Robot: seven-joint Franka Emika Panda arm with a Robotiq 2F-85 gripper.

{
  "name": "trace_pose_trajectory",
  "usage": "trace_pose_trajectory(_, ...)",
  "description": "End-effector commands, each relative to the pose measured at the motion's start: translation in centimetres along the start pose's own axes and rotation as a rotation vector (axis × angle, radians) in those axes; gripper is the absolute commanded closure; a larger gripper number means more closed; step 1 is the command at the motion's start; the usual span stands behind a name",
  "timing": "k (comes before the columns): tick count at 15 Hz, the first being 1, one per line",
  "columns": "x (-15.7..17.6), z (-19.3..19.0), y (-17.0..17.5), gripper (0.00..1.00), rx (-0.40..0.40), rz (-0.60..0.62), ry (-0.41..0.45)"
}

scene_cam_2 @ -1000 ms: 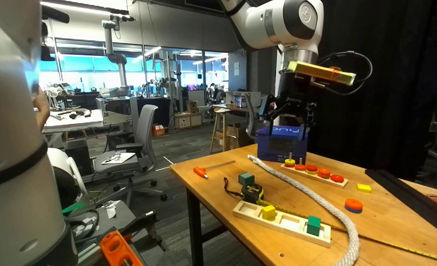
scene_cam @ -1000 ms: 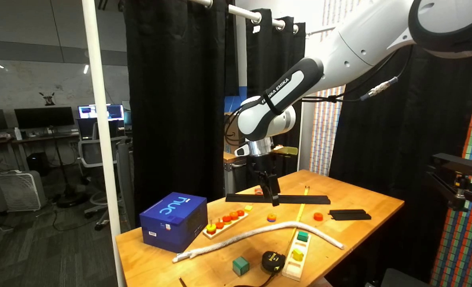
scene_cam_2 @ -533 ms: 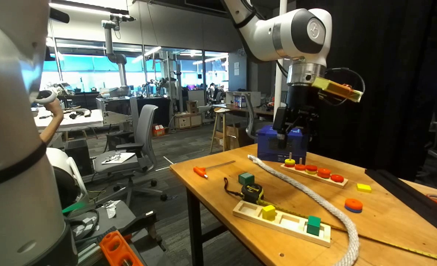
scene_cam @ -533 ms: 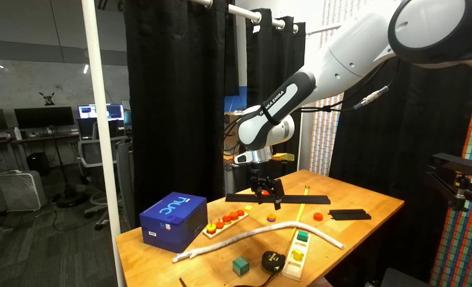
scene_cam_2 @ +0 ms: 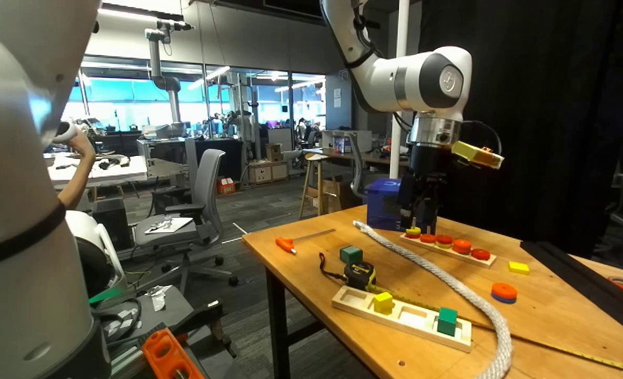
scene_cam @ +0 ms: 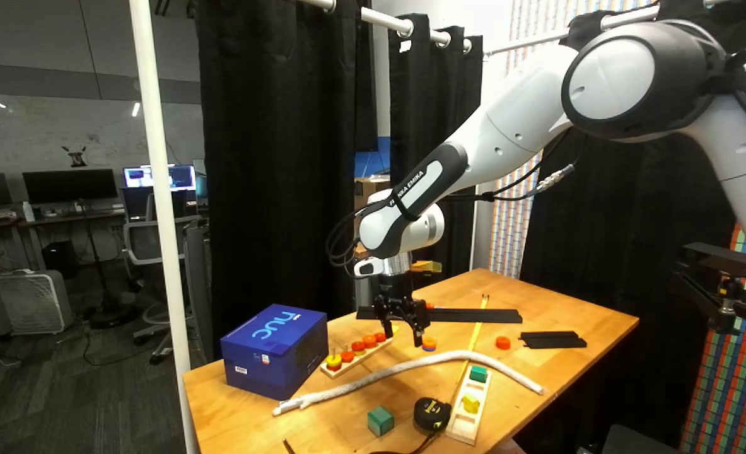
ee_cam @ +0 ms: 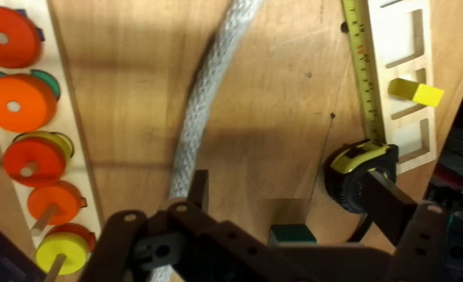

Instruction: Pick an orange ring on the object and put it on the table

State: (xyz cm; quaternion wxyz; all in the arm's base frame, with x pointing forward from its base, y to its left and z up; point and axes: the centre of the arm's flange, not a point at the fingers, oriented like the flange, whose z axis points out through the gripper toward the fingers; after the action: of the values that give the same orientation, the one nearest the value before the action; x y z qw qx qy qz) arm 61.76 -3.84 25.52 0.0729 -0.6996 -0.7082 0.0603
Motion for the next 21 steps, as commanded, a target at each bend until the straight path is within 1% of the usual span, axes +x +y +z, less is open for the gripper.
trace_pose_trajectory(1,1.1,-1.1,2.5,0.00,-0.084,-0.038,0.036)
trace_pose_trajectory(4,1.4,-1.9,3.5,0.00,-0.116,-0.066,0.029)
trace_pose_trajectory(8,0.4,-2.3,5.2,0.00,-0.143,-0.113,0.019)
trace_pose_trajectory(10,-0.4,-2.4,6.5,0.00,-0.141,-0.125,0.023)
trace_pose_trajectory(16,-2.5,-0.2,10.4,0.00,-0.132,-0.145,0.032)
trace_pose_trajectory(21,-3.8,1.6,12.9,0.00,-0.120,-0.143,0.041)
